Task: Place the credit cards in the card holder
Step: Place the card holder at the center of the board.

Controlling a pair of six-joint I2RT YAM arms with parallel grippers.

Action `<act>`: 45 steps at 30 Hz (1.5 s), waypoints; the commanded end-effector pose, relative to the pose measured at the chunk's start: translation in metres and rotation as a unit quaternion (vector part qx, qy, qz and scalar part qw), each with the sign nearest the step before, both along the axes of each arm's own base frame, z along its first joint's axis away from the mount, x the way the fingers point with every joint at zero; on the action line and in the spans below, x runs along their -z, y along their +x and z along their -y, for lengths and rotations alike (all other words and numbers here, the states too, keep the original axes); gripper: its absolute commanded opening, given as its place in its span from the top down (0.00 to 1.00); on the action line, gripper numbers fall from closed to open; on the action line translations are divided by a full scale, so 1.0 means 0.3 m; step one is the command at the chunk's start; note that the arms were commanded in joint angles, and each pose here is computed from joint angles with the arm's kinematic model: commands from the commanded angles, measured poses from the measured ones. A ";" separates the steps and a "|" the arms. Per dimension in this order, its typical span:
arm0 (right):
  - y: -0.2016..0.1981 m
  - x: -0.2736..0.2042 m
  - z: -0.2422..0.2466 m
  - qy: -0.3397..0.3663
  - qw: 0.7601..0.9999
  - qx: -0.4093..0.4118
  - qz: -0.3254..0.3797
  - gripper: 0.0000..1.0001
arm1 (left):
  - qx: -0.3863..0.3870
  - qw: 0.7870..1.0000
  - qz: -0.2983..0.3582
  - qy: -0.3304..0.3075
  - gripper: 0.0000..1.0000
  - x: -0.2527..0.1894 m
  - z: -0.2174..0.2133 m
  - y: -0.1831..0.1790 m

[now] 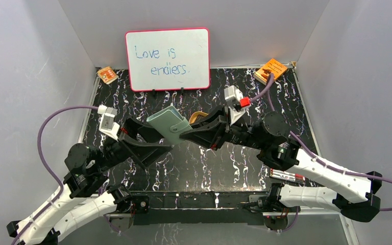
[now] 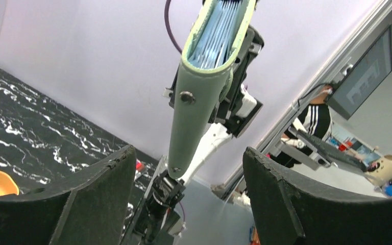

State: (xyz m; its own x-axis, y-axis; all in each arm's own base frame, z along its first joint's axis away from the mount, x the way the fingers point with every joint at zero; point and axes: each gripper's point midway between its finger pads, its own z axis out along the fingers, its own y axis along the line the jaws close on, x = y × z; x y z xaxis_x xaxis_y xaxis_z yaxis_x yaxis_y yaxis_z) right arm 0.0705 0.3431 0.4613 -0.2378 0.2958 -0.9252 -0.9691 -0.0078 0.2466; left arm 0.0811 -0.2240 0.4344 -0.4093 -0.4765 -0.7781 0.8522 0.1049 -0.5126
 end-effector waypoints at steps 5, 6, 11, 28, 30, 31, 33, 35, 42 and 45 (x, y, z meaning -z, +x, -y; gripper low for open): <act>0.026 -0.154 0.088 0.148 0.988 0.040 0.012 1.00 | -0.028 0.992 -0.005 -0.124 0.29 -0.120 -0.018 0.058; 0.027 -0.151 0.088 0.149 0.988 0.041 0.011 1.00 | -0.023 0.992 -0.007 -0.127 0.29 -0.120 -0.010 0.061; 0.018 -0.152 0.085 0.150 0.988 0.032 0.014 1.00 | -0.010 0.993 -0.010 -0.117 0.33 -0.122 0.031 0.072; -0.031 -0.046 0.021 -0.019 0.998 -0.022 -0.057 0.52 | 0.026 0.996 0.039 -0.082 1.00 -0.152 0.029 -0.004; -0.031 -0.047 0.017 -0.017 0.998 -0.024 -0.063 0.65 | 0.031 0.995 0.040 -0.081 1.00 -0.155 0.032 -0.008; -0.033 -0.048 0.014 -0.016 0.997 -0.027 -0.064 0.71 | 0.032 0.995 0.040 -0.081 1.00 -0.156 0.032 -0.010; -0.039 -0.052 0.015 -0.011 0.997 -0.032 -0.063 0.84 | 0.037 0.995 0.039 -0.079 1.00 -0.156 0.034 -0.015; -0.044 -0.056 0.019 -0.006 0.997 -0.035 -0.062 0.94 | 0.036 0.996 0.034 -0.074 0.94 -0.150 0.033 -0.014; -0.047 -0.079 0.081 0.065 0.997 -0.021 -0.043 1.00 | 0.023 0.996 0.033 -0.081 0.48 -0.145 0.011 -0.013; -0.053 -0.086 0.088 0.080 0.996 -0.025 -0.039 1.00 | 0.023 0.996 0.036 -0.083 0.42 -0.147 0.009 -0.015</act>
State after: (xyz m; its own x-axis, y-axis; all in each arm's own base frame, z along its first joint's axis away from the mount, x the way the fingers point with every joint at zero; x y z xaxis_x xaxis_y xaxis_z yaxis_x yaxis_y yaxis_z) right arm 0.0619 0.3353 0.4369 -0.3858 0.2450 -0.8894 -0.9203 -0.0343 0.3898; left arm 0.0854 -0.2379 0.4568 -0.4217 -0.5367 -0.7308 0.8627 0.0105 -0.5055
